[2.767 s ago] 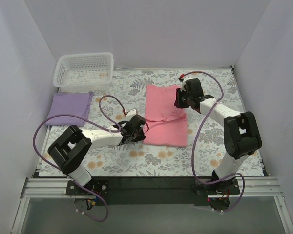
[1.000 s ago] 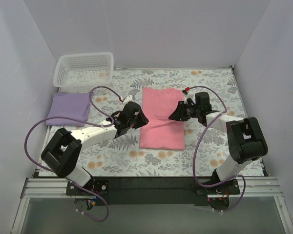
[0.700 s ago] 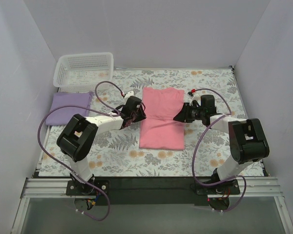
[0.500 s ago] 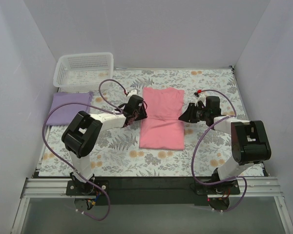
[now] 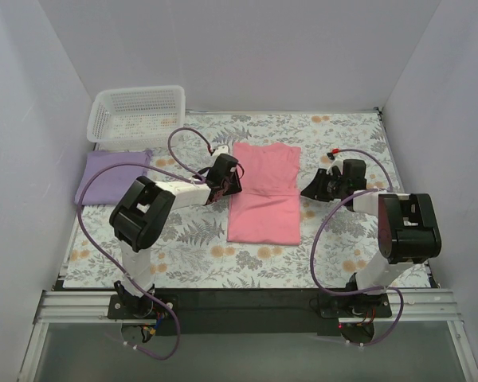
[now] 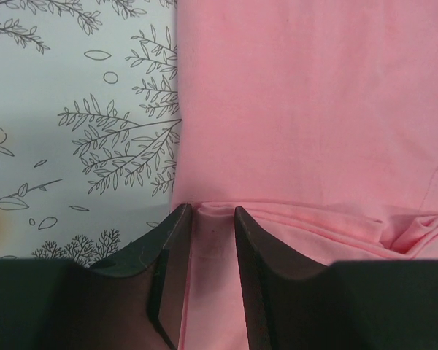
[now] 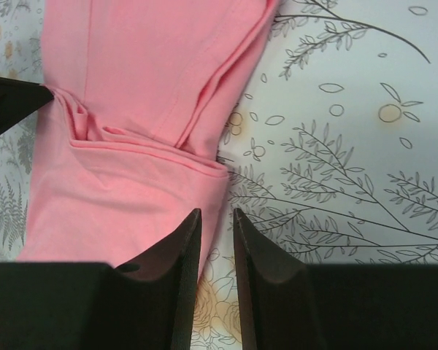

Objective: Fold and stack the t-shirts
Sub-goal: Fold the tshirt

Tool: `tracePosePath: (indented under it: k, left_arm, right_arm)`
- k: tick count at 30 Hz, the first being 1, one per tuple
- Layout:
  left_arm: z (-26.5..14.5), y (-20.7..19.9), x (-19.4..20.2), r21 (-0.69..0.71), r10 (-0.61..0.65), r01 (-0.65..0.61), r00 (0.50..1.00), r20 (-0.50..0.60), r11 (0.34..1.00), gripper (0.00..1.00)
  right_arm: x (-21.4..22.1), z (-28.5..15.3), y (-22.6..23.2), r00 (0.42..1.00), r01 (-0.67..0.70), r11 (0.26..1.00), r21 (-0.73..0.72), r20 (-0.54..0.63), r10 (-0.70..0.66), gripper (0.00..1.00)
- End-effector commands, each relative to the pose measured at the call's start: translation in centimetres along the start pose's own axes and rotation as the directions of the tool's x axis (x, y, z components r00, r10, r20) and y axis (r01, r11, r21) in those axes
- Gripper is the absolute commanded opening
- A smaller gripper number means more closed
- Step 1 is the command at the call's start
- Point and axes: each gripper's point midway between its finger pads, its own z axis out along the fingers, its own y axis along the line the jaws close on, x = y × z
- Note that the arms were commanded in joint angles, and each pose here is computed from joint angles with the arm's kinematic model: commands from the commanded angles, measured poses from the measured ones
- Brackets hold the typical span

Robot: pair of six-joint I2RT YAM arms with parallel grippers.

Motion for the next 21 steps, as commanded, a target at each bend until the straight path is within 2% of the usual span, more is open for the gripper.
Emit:
tracePosePath:
  k: [1,9,12,14,21]
  left_arm:
    - [-0.1,-0.4,-1.7,-0.001,0.009,-0.009,0.999,0.043,1.000,0.29]
    - [-0.2,-0.6,-1.9,0.007,0.012,-0.012,0.999,0.044,1.000,0.17]
    - [-0.3,-0.7,-2.1,0.004,0.014,-0.014,0.999,0.051,1.000,0.10]
    - [-0.4,-0.6,-2.2,-0.001,0.015,-0.015,0.998,0.056,1.000,0.01]
    - [-0.9,-0.5,-3.1,-0.014,0.026,-0.025,0.997,0.079,1.000,0.00]
  right_arm:
    - [-0.7,0.5,-0.6,1.000,-0.011,1.000,0.007,0.018,0.011,0.31]
    - [-0.3,1.9,-0.3,0.999,-0.043,0.997,-0.060,-0.032,0.041,0.31]
    - [-0.4,2.0,-0.1,0.998,-0.052,0.996,-0.070,-0.037,0.049,0.31]
    - [-0.6,1.8,-0.3,0.999,-0.046,0.997,-0.054,-0.024,0.044,0.31]
    - [-2.1,0.7,0.2,0.999,-0.024,0.999,-0.038,0.030,0.025,0.33]
